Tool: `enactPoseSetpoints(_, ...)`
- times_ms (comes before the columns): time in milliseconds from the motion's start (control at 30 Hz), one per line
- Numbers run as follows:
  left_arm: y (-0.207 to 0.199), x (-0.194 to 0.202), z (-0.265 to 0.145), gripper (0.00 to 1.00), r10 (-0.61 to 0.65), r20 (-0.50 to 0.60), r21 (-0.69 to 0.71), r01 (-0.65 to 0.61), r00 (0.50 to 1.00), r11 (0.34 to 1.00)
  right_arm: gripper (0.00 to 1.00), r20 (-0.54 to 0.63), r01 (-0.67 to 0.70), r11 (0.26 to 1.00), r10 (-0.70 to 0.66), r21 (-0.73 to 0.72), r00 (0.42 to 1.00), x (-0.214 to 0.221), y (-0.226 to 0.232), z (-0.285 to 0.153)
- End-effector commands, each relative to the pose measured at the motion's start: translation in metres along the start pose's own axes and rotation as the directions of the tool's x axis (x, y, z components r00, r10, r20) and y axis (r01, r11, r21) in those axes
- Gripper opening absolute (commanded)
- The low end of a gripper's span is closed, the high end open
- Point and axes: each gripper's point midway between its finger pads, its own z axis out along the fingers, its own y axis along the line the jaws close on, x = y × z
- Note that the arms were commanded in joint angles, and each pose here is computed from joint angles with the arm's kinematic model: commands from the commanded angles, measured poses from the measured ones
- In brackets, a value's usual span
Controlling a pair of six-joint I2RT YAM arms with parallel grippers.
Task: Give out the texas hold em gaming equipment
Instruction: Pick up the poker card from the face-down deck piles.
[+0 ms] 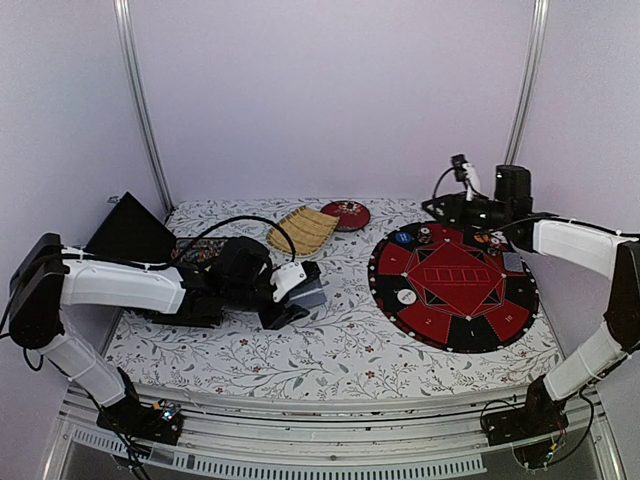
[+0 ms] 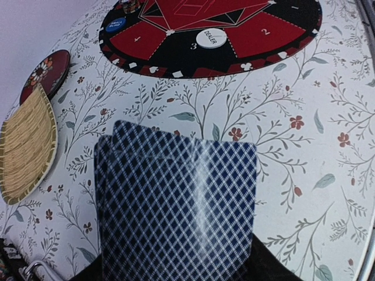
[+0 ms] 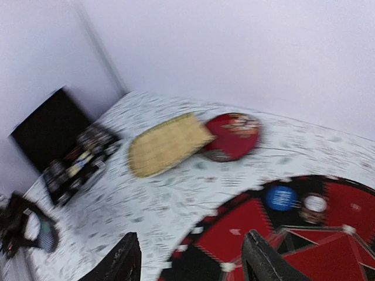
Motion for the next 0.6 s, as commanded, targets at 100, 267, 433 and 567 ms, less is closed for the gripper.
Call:
enactPoseSetpoints(100, 0.012, -0.013, -0.008, 0.58, -0.022, 0.046, -0.038, 0.024, 0.999, 0.999, 0.62, -0.252, -0.023, 0.836, -0.139, -0.549, 0.958, 0.088, 0.173, 0.051)
enactPoseSetpoints(267, 0.013, -0.014, -0.009, 0.58, -0.028, 0.050, -0.042, 0.031, 0.998, 0.999, 0.74, -0.262, -0.046, 0.730, -0.185, -0.682, 0.947, 0.120, 0.236, 0.065)
enactPoseSetpoints(433, 0.014, -0.015, -0.009, 0.58, -0.031, 0.054, -0.044, 0.034, 0.998, 0.998, 0.85, -0.289, -0.072, 0.690, -0.204, -0.720, 0.935, 0.145, 0.264, 0.080)
enactPoseSetpoints(567, 0.014, -0.015, -0.008, 0.58, -0.030, 0.054, -0.044, 0.032, 0.998, 0.999, 0.86, -0.294, -0.076, 0.697, -0.199, -0.713, 0.935, 0.153, 0.273, 0.094)
